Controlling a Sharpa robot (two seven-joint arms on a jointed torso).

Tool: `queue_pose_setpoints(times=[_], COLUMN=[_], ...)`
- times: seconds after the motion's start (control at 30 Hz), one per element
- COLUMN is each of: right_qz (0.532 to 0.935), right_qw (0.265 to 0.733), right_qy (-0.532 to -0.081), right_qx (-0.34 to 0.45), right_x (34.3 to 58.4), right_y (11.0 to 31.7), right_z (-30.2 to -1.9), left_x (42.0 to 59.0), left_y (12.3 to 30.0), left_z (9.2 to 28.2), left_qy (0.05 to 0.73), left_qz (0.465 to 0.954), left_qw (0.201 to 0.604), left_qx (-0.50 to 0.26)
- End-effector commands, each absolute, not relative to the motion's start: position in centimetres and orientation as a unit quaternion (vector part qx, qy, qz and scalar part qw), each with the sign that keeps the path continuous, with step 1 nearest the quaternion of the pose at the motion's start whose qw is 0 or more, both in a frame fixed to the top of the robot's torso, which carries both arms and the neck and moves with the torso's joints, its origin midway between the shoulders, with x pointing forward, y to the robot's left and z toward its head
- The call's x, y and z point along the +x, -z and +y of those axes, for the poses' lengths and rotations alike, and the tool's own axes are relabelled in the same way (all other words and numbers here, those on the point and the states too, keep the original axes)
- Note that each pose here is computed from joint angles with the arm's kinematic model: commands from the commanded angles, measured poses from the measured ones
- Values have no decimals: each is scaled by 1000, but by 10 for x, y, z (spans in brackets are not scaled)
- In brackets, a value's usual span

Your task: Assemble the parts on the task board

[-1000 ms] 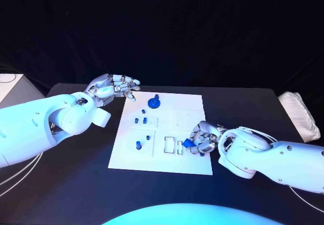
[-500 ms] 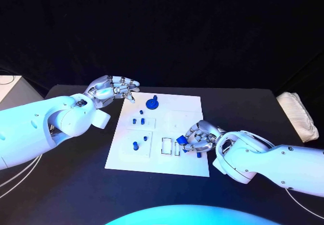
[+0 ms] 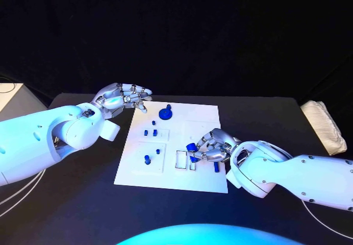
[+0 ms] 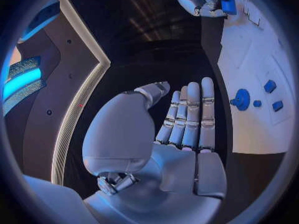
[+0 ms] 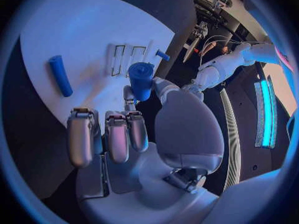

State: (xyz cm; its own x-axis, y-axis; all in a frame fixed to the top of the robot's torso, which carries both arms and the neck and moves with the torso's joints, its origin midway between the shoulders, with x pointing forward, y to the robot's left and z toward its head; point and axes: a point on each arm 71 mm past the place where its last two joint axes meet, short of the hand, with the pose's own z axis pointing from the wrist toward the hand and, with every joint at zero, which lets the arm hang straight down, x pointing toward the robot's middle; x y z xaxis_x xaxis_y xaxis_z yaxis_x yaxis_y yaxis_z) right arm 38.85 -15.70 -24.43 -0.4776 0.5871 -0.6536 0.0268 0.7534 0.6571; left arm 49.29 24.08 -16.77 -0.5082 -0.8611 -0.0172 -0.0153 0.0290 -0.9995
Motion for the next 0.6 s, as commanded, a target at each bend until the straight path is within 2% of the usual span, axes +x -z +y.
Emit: queue_pose_setpoints(times=[0.03,0.6], right_qz=[836,836], right_qw=[438,457], right_qy=[-285,-277], right_qx=[169,124], right_x=[387,396], right_y=[251,254], right_z=[-149,-128], left_x=[492,492], left_y=[167,167], left_z=[238,239], left_qy=[610,609], left_qz=[624,626], left_qw=[344,343], left_qx=[-346,-347])
